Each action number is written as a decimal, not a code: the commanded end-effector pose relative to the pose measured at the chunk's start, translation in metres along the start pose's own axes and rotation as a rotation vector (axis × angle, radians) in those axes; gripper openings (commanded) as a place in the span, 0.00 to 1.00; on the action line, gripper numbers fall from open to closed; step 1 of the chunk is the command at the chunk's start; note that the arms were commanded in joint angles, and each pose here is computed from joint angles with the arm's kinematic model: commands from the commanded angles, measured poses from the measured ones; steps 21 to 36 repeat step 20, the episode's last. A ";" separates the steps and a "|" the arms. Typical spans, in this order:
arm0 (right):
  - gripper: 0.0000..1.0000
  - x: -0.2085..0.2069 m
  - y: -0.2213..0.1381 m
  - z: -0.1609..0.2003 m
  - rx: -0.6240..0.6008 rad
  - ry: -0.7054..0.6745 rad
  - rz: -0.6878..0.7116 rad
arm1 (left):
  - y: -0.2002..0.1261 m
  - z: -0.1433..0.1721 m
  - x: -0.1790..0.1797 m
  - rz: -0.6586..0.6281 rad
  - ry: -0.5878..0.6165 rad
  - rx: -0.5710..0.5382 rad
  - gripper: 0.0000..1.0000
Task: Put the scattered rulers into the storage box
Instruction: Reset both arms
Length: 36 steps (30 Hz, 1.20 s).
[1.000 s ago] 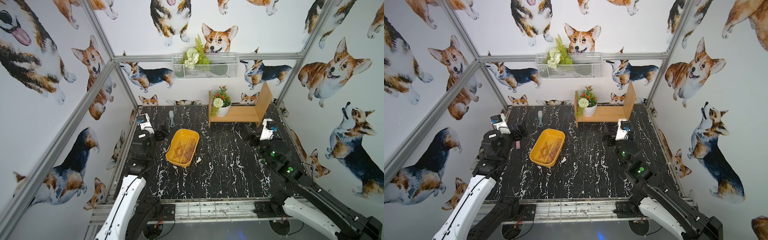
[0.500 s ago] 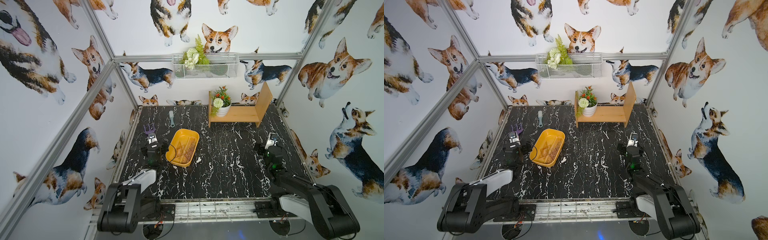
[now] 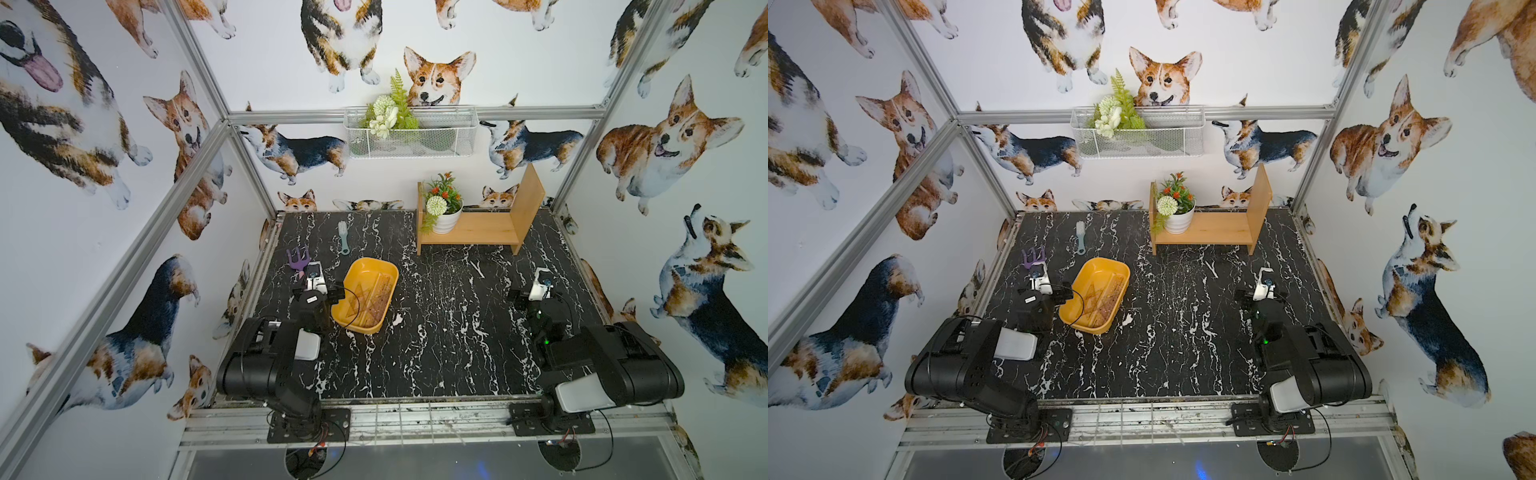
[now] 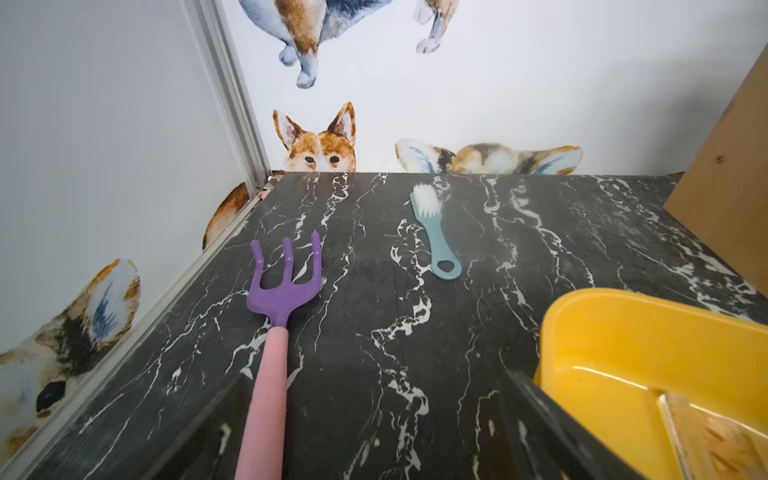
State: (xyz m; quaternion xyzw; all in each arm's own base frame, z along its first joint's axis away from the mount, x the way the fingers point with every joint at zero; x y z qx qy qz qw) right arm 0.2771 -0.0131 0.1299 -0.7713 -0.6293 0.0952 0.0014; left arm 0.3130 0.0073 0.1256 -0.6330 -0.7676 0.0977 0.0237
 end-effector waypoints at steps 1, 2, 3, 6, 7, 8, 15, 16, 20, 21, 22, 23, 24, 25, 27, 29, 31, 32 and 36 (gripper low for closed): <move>1.00 -0.001 -0.001 -0.005 -0.037 0.025 0.001 | 0.001 0.000 0.000 0.005 0.008 0.008 0.99; 1.00 -0.002 -0.002 -0.004 -0.028 0.029 0.001 | 0.001 -0.001 0.000 0.004 0.008 -0.003 1.00; 1.00 -0.001 -0.001 -0.004 -0.017 0.027 -0.003 | 0.001 0.000 0.000 0.005 0.009 0.000 1.00; 1.00 -0.002 -0.003 -0.006 -0.042 0.030 0.001 | 0.000 0.000 0.000 0.006 0.010 -0.003 1.00; 1.00 -0.002 -0.004 -0.006 -0.042 0.036 0.000 | 0.000 0.000 0.000 0.005 0.009 0.001 0.99; 1.00 -0.001 -0.005 -0.005 -0.041 0.034 -0.004 | 0.000 0.000 0.000 0.005 0.009 -0.001 1.00; 1.00 0.007 0.005 -0.005 -0.015 0.008 -0.085 | 0.000 0.000 0.000 0.005 0.009 0.000 1.00; 1.00 0.005 0.009 -0.003 0.004 0.021 -0.113 | 0.001 0.000 0.000 0.004 0.010 0.001 0.99; 1.00 0.003 0.005 -0.004 -0.015 0.025 -0.116 | 0.001 -0.001 0.000 0.004 0.010 -0.002 1.00; 1.00 0.003 0.005 -0.004 -0.015 0.025 -0.116 | 0.001 -0.001 0.000 0.004 0.010 -0.002 1.00; 1.00 0.003 0.005 -0.004 -0.015 0.025 -0.116 | 0.001 -0.001 0.000 0.004 0.010 -0.002 1.00; 1.00 0.003 0.005 -0.004 -0.015 0.025 -0.116 | 0.001 -0.001 0.000 0.004 0.010 -0.002 1.00; 1.00 0.003 0.005 -0.004 -0.015 0.025 -0.116 | 0.001 -0.001 0.000 0.004 0.010 -0.002 1.00; 1.00 0.003 0.005 -0.004 -0.015 0.025 -0.116 | 0.001 -0.001 0.000 0.004 0.010 -0.002 1.00; 1.00 0.003 0.005 -0.004 -0.015 0.025 -0.116 | 0.001 -0.001 0.000 0.004 0.010 -0.002 1.00; 1.00 0.003 0.005 -0.004 -0.015 0.025 -0.116 | 0.001 -0.001 0.000 0.004 0.010 -0.002 1.00; 1.00 0.003 0.005 -0.004 -0.015 0.025 -0.116 | 0.001 -0.001 0.000 0.004 0.010 -0.002 1.00; 1.00 0.003 0.005 -0.004 -0.015 0.025 -0.116 | 0.001 -0.001 0.000 0.004 0.010 -0.002 1.00; 1.00 0.003 0.005 -0.004 -0.015 0.025 -0.116 | 0.001 -0.001 0.000 0.004 0.010 -0.002 1.00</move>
Point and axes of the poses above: each gripper's point midway between its finger pads, its own y axis out along the fingers, its own x axis along the line the jaws close on, z = x × y, the point moved 7 cm from there along -y, back along the fingers, and after that the axes turned 8 degrees about -y, right-handed, at the moved point
